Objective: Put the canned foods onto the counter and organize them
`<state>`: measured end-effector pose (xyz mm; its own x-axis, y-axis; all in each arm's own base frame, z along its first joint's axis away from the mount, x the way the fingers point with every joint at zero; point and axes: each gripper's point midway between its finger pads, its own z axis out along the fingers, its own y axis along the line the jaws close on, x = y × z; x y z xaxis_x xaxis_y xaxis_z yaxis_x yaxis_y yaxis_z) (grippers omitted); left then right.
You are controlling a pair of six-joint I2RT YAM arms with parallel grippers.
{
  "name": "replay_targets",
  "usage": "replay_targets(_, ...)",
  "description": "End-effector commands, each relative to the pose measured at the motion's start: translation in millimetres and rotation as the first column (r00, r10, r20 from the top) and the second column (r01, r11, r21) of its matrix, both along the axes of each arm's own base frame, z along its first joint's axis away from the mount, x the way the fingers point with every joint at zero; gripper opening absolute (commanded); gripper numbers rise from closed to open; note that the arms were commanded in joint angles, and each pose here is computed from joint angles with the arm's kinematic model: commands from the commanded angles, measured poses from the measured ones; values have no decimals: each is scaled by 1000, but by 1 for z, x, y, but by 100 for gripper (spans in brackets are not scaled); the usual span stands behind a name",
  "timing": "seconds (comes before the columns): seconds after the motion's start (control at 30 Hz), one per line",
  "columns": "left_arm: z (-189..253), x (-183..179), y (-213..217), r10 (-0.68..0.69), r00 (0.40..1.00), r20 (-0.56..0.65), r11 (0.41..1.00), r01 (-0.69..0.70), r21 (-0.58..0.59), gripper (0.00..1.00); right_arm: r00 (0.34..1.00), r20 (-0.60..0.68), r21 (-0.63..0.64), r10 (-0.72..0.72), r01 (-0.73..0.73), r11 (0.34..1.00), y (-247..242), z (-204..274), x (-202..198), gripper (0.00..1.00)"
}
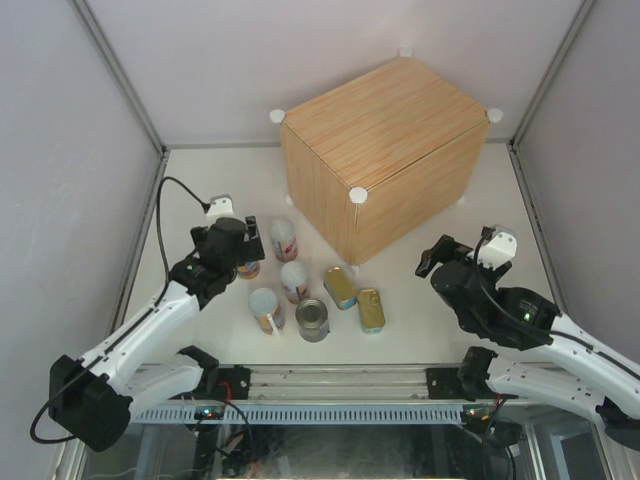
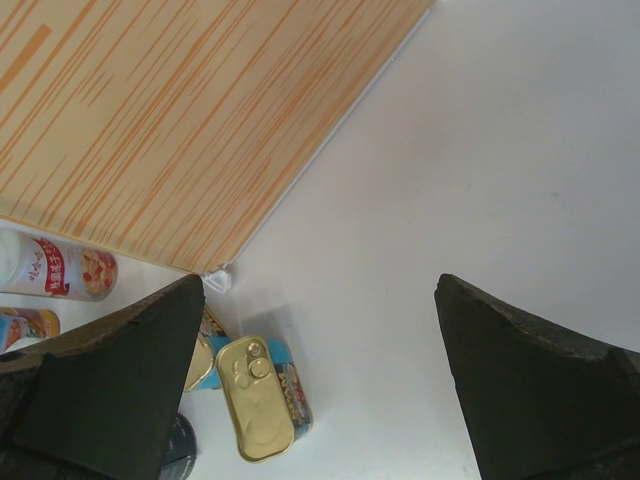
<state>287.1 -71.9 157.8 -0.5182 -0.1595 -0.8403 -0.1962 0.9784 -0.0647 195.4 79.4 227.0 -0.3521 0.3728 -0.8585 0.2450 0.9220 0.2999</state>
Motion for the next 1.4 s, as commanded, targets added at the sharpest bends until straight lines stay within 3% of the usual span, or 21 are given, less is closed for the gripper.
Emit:
replay_targets(0.0,-3,12,7,23,999,26,1000,-23,6,100,999,50,45,2,-4,999,6,19,5,100)
replay_targets(0.37,-15,17,10,28,999,20,999,-28,-18,98,999,46,34,4,-6,999,10,18,7,100)
replay_targets(0.87,-28,19,4,-16,1000,-19,1000,16,-19,65,998,57,7,-7,7,1000,5,20,9,100)
replay_targets(0.93,-31,18,3,-20,999,-25,1000,20,-22,49,998,57,5,-14,13,1000,4,20,9,100)
replay_targets(1.07,-33,17,3,-21,999,-25,999,21,-25,3,999,51,-2,-17,17,1000,4,18,10,100)
replay_targets(1.37,13,23,10,12,996,93,1000,-9,-28,0,999,36,-34,-15,17,999,3,11,11,100)
